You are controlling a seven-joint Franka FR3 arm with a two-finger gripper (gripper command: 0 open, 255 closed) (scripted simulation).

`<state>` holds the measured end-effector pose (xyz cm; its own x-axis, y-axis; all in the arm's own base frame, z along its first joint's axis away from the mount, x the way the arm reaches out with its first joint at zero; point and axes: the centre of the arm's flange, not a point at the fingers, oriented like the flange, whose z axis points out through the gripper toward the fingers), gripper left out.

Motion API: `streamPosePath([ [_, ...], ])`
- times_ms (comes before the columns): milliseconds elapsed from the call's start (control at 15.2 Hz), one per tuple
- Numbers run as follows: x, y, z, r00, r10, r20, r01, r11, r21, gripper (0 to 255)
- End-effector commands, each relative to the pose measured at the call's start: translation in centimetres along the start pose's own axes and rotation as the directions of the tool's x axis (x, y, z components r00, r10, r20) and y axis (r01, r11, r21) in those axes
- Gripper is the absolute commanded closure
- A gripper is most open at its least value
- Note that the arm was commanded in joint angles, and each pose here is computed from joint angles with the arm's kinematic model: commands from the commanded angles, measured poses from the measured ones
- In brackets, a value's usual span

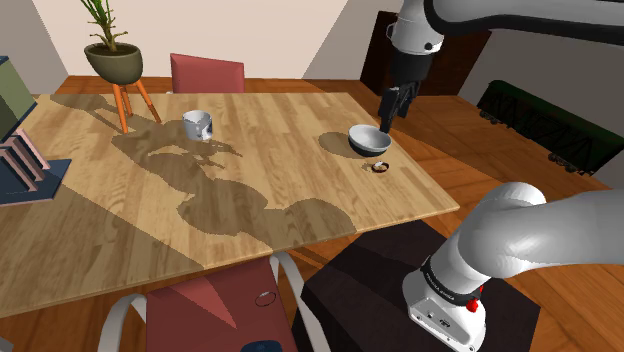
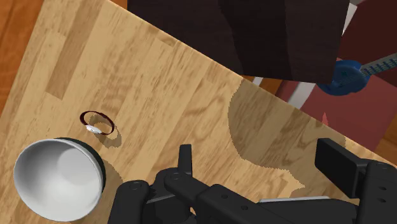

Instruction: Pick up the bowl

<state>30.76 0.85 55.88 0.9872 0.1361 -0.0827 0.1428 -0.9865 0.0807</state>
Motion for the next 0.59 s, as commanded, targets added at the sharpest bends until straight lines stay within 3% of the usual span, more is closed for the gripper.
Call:
streamPosePath([
  [0, 0.0, 0.0, 0.0, 1.000, 0.000, 0.000, 0.000, 1.000, 0.000, 0],
  [528, 4.8, 5.9, 6.8, 1.000, 0.014, -0.020, -0.015, 1.000, -0.028, 0],
])
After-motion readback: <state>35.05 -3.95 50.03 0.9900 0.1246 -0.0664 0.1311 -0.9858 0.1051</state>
